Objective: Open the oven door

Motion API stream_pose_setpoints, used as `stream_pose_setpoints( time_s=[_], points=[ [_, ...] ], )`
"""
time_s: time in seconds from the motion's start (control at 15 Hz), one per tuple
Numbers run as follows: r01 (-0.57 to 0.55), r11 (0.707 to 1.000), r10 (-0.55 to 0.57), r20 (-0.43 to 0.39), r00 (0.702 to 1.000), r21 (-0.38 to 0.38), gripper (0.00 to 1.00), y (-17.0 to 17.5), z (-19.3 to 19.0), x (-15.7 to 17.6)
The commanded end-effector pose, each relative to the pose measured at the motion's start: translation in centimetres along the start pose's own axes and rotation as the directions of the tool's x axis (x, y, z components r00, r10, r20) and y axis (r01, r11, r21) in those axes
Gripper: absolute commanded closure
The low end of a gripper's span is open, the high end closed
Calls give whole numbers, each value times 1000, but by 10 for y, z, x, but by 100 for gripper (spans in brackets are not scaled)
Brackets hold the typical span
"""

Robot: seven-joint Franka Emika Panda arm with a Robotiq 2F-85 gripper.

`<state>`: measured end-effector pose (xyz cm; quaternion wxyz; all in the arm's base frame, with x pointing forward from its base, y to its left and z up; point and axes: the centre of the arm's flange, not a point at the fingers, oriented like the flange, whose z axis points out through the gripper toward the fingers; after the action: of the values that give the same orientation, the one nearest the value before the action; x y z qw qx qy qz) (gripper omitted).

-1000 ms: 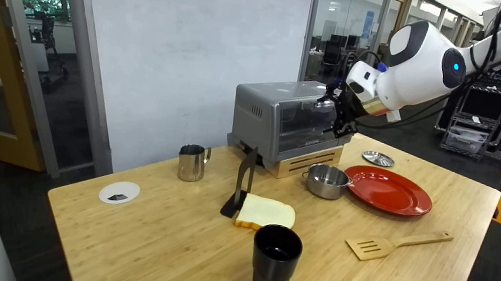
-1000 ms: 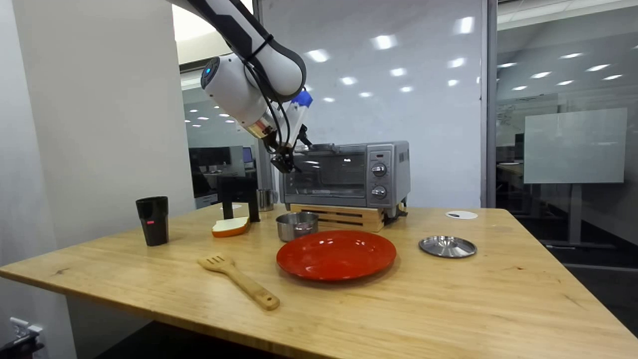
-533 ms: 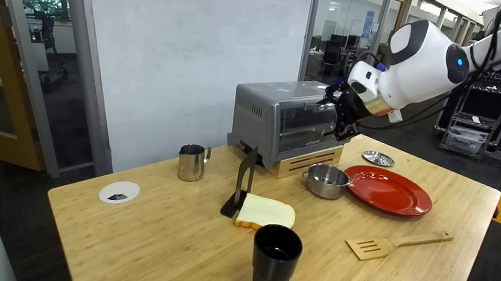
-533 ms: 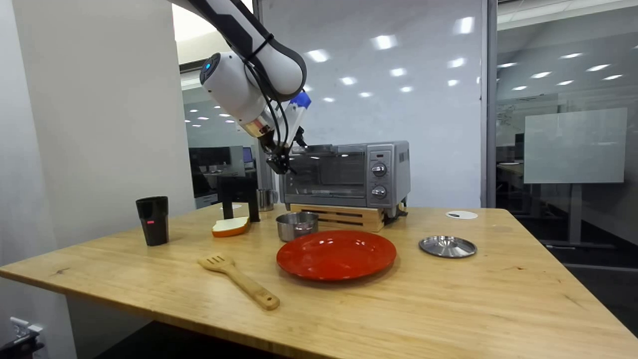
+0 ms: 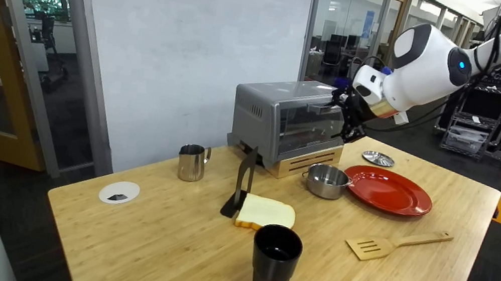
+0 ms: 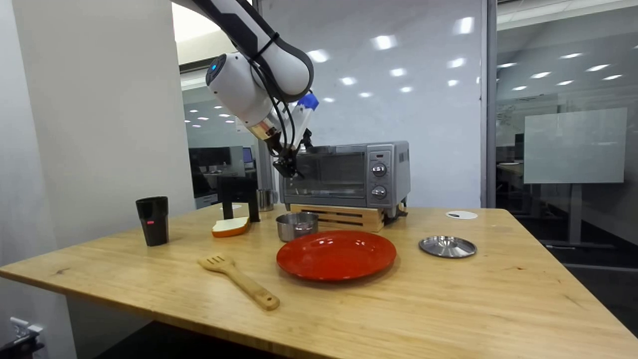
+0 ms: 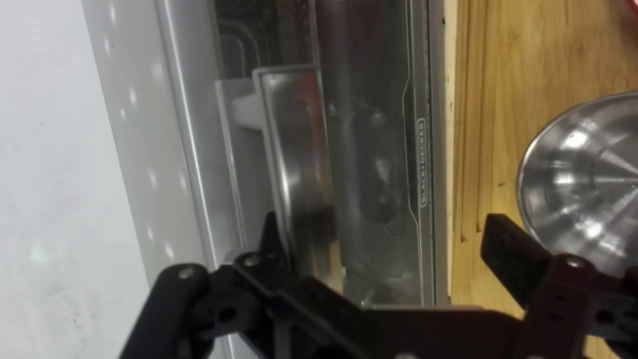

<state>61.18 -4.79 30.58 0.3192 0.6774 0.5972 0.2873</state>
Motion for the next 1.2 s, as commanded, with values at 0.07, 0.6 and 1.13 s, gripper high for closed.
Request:
stream_pose_setpoints(
  time_s=[0.07,0.6,1.13],
  points=[
    [14,1000,-14,0,1000,28,0,0,1,-6],
    [2,998,-1,-14,1000,67,0,-12,-2,0],
    [12,996,-11,-15,1000,89,0,-18,-1,4]
  ],
)
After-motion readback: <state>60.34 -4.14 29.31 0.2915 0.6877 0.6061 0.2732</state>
